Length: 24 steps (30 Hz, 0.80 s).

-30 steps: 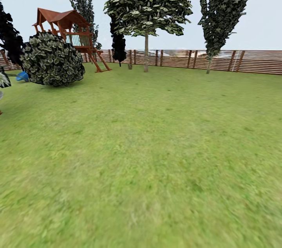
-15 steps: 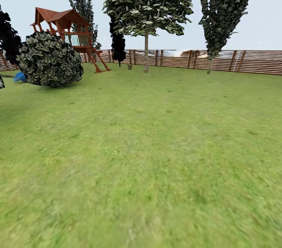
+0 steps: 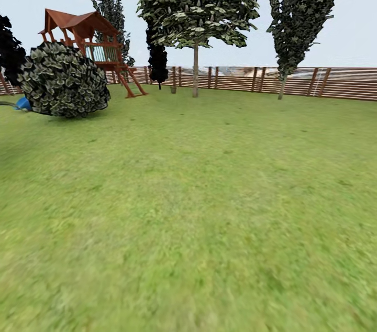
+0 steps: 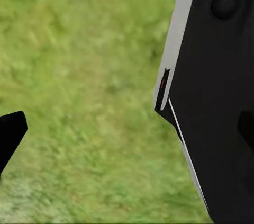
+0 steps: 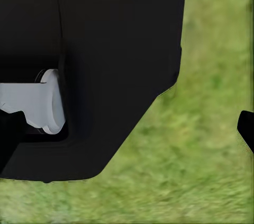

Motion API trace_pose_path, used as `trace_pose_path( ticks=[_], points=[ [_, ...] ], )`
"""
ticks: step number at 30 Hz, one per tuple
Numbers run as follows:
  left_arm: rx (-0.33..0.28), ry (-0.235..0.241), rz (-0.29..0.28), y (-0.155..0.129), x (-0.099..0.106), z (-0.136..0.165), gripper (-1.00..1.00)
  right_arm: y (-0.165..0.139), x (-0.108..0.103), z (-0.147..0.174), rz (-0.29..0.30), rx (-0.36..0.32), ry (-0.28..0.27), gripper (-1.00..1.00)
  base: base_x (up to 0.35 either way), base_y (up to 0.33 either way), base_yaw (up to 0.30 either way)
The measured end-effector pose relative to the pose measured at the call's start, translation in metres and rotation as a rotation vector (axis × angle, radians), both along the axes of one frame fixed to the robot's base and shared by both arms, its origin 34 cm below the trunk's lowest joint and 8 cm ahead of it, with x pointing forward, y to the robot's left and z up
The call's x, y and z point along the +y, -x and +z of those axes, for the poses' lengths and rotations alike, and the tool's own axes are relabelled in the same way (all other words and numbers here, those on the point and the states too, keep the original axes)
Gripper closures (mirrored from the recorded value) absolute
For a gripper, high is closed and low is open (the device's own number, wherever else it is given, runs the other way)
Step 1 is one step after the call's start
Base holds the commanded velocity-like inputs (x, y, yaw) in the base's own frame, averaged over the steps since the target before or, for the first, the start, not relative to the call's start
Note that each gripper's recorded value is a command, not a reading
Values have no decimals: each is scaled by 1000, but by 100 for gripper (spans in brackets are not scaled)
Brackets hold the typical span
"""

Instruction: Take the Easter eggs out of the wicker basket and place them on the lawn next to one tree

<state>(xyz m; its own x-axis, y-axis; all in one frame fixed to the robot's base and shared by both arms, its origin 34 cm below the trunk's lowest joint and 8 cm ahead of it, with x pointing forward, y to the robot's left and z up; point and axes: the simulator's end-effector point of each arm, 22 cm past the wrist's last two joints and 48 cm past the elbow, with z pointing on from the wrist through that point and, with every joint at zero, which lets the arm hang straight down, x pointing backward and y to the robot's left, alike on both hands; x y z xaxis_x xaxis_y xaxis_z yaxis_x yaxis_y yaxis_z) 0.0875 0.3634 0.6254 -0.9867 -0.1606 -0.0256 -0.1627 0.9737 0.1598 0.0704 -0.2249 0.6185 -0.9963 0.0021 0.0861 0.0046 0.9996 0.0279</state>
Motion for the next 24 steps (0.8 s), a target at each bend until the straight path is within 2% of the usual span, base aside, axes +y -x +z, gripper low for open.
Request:
trace_pose_path(
  ticks=[24],
  points=[
    [1,-1,-6,0,1,0,-100,0,0,0,0,0,0,-100,337,0,0]
  ],
)
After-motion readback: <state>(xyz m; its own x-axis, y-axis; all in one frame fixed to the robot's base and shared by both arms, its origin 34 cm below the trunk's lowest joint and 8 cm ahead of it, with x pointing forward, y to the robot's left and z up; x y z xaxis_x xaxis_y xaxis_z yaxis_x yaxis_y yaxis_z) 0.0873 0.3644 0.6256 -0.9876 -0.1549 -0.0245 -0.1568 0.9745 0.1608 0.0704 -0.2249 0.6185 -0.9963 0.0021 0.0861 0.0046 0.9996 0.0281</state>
